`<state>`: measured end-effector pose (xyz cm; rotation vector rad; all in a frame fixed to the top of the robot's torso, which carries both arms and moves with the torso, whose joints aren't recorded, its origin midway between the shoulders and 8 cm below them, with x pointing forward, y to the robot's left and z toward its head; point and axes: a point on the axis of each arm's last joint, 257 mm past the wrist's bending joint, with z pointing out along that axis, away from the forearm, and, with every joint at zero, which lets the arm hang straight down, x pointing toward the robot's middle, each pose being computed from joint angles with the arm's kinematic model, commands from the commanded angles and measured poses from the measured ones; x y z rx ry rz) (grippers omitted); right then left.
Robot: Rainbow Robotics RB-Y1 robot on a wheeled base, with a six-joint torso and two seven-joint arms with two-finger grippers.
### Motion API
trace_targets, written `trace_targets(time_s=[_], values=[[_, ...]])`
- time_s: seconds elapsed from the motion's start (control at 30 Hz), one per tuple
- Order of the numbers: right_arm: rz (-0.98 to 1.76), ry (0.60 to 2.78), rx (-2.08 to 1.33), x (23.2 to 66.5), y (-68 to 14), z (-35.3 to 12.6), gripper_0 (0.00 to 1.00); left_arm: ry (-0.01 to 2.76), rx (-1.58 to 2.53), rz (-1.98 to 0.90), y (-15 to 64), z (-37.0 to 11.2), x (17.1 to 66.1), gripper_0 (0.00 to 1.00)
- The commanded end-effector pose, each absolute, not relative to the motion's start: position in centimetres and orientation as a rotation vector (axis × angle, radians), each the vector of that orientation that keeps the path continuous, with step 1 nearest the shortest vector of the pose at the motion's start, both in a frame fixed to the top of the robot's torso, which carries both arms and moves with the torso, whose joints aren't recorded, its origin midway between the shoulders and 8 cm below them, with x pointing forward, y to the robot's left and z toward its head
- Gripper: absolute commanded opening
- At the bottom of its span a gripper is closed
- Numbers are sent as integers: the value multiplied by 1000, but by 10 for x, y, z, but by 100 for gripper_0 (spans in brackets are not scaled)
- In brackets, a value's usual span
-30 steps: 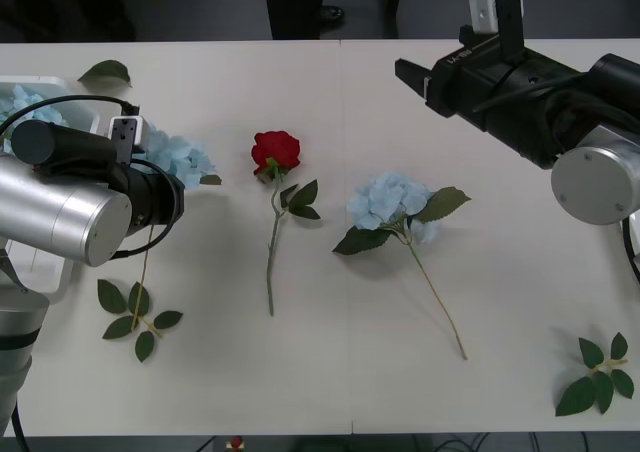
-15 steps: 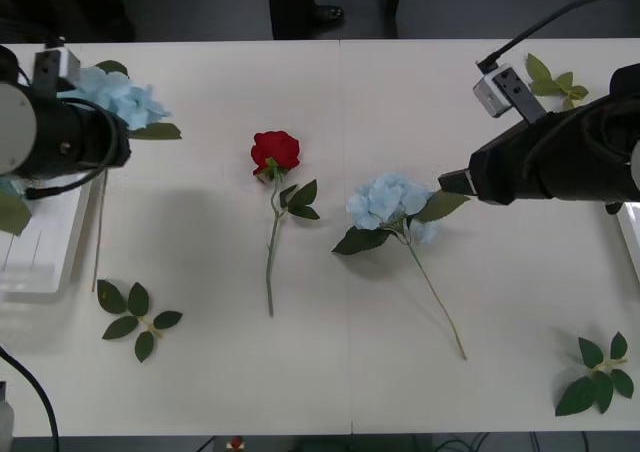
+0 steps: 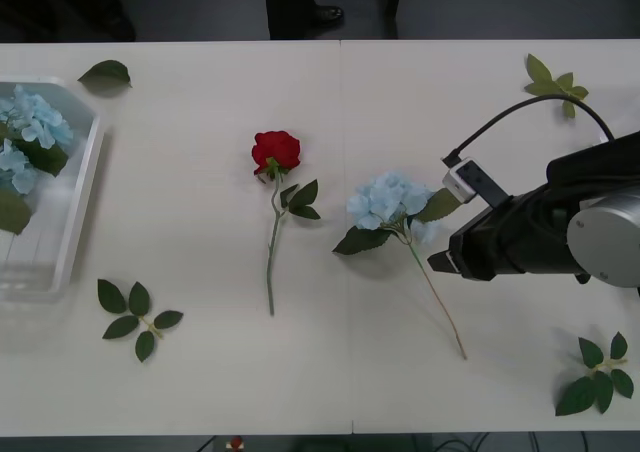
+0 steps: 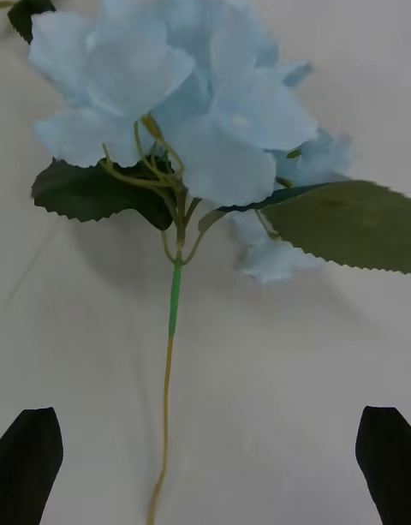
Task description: Place the red flowers into the right box and the blue flowers into the left box. If a person shows an open palm, hand one flower to the person first, then continue sorting.
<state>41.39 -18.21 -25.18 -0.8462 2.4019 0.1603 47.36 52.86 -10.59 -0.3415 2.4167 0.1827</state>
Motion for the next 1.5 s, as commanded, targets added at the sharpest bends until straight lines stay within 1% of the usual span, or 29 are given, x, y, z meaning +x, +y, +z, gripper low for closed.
trace_targets(time_s=[0.03, 0.2, 0.37, 0.53, 0.63, 0.7, 0.73, 0.77, 0.8, 0.83, 0.9, 0.97, 1.0, 1.03, 1.07, 1.1, 1.13, 1.2, 1.33, 1.43, 1.5], values=[[125, 2382, -846, 412, -169, -258, 100, 2391, -365, 264, 582, -102, 470, 0], [115, 2387, -836, 419, -161, -285, 100, 2363, -399, 306, 624, -129, 473, 0], [118, 2378, -828, 429, -152, -313, 100, 2311, -404, 374, 654, -180, 487, 0], [114, 2398, -825, 430, -150, -326, 100, 2294, -405, 378, 656, -222, 494, 0], [111, 2402, -830, 430, -145, -331, 100, 2308, -406, 361, 650, -230, 494, 1], [110, 2403, -832, 431, -143, -333, 100, 2324, -407, 345, 645, -231, 493, 19], [108, 2404, -833, 432, -141, -335, 100, 2330, -406, 332, 641, -229, 494, 45], [105, 2405, -834, 433, -141, -336, 100, 2334, -404, 329, 640, -229, 494, 60], [105, 2405, -832, 434, -140, -338, 100, 2342, -405, 313, 635, -227, 494, 78], [101, 2402, -831, 437, -139, -340, 100, 2354, -409, 299, 632, -226, 492, 89], [96, 2399, -830, 440, -138, -344, 100, 2377, -410, 276, 625, -223, 489, 100], [87, 2393, -833, 443, -137, -346, 100, 2398, -404, 252, 616, -216, 487, 100], [82, 2388, -836, 445, -136, -348, 98, 2412, -401, 238, 612, -211, 484, 100], [76, 2383, -836, 446, -137, -348, 76, 2424, -394, 222, 605, -202, 481, 100], [75, 2381, -835, 447, -136, -348, 63, 2432, -390, 215, 602, -198, 479, 100], [73, 2380, -835, 447, -136, -347, 32, 2443, -384, 202, 597, -189, 475, 100], [69, 2379, -835, 448, -137, -347, 5, 2451, -376, 195, 592, -178, 471, 100], [63, 2378, -836, 448, -138, -347, 0, 2458, -357, 189, 585, -160, 465, 100], [57, 2376, -837, 449, -139, -347, 0, 2465, -290, 198, 564, -128, 454, 100], [58, 2380, -836, 448, -140, -348, 0, 2453, -206, 202, 540, -118, 460, 100], [59, 2376, -836, 448, -141, -346, 0, 2397, -111, 146, 502, -112, 479, 100]])
